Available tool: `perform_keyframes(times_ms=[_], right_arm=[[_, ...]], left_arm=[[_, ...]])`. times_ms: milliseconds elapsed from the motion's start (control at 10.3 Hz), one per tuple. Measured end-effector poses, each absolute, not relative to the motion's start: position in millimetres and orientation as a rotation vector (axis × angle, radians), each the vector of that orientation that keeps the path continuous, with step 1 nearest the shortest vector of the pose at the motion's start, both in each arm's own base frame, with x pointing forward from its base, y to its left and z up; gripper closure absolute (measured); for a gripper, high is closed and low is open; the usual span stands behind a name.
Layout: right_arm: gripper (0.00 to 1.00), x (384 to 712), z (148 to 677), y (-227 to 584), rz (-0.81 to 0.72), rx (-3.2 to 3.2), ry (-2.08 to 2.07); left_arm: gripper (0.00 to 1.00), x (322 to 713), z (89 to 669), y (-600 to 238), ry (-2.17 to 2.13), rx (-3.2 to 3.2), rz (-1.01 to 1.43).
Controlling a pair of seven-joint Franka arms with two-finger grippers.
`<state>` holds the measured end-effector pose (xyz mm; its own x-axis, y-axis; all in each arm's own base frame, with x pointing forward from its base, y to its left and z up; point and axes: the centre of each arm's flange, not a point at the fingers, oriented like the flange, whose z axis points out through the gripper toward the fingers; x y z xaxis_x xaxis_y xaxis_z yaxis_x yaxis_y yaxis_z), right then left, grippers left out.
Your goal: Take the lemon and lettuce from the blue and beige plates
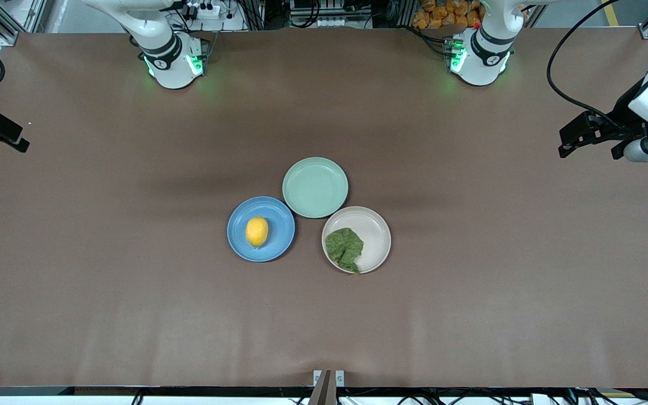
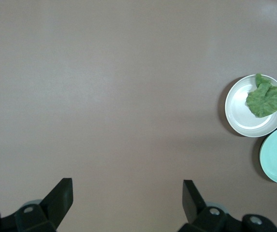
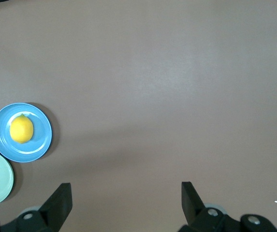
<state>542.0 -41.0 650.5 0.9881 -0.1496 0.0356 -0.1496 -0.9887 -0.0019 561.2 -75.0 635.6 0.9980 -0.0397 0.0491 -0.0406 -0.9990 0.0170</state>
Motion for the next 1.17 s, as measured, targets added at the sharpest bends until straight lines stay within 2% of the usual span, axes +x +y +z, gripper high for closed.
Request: perform_keyframes(times_ms=[681,1168], right_arm=[[0.0,540.8,644.2,-8.2,-0.01,3.151,-0.147],[0.0,559.7,585.6,91.8,-0.208,3.215,-0.148]], left_arm=[[0.0,602.1,541.9,-138.6,-0.091,3.105,-0.081],[0.0,630.4,448.8,-243.5,0.081,3.061,0.019]])
